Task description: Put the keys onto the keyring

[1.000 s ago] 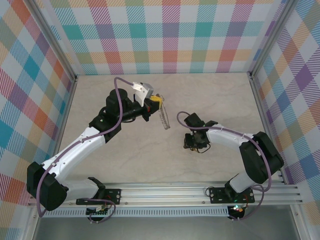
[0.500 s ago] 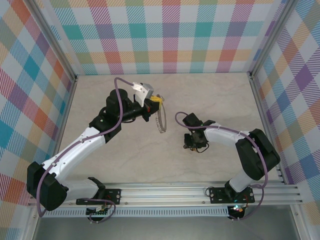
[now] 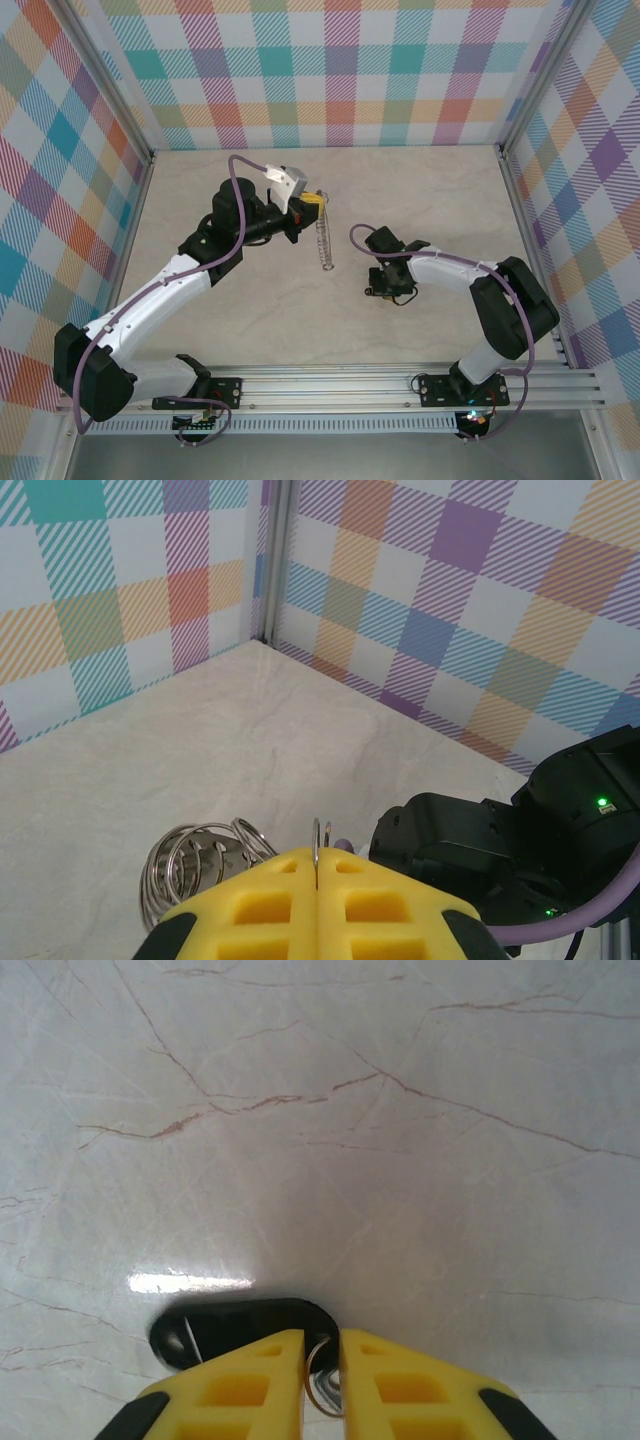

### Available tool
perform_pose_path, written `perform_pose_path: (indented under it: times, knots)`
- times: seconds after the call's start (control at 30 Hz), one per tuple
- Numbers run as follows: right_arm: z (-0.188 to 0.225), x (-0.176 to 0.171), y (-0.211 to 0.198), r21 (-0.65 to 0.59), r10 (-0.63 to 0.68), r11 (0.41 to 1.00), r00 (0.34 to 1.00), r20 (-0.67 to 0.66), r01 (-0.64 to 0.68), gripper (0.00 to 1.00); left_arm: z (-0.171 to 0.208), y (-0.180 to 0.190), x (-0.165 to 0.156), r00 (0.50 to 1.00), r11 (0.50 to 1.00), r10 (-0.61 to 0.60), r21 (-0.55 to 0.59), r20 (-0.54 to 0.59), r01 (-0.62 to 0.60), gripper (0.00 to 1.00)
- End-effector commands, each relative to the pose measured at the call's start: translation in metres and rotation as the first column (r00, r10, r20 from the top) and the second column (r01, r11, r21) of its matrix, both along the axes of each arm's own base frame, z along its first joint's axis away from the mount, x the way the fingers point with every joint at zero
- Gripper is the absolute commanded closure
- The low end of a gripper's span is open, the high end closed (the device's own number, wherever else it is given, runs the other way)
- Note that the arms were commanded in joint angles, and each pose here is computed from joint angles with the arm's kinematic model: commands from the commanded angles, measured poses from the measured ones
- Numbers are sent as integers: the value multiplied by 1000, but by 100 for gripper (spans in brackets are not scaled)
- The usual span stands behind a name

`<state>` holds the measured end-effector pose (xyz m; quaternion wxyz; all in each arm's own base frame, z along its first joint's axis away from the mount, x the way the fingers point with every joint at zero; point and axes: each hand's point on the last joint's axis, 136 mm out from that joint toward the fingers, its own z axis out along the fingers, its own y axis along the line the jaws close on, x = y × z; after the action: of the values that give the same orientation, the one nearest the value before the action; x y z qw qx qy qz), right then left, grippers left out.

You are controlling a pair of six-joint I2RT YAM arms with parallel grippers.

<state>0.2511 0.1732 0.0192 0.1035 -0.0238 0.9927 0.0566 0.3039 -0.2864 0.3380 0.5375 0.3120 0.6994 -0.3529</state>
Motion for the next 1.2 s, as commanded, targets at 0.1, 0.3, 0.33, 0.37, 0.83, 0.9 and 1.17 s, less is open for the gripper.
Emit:
perform_pose_path:
  times: [0.1,0.3,0.33,0.37,0.83,0.9,1.17]
  knots:
    - [10,0,-1,-11,21,1000,1000,18,-20,89,26,-2,-4,998,998,-12,-67,67,16,100]
    - [10,-1,-4,-21,24,999,1000,19,-24,94,27,-3,-4,998,997,-15,-68,67,20,100]
    - [11,-1,-3,-20,25,999,999,20,-25,95,27,-3,-4,998,997,-15,-68,66,19,100]
    - [11,-1,-3,-21,26,999,999,21,-26,97,27,-3,-4,998,998,-15,-68,67,20,100]
    - [55,2,41,232,92,966,992,86,-109,100,26,-4,-4,998,997,-18,-69,60,22,100]
    - [60,2,48,271,102,955,990,97,-125,100,26,-4,-4,998,997,-17,-68,60,21,100]
    - [83,8,61,381,108,909,978,177,-169,100,28,-2,-6,998,998,-19,-59,67,23,100]
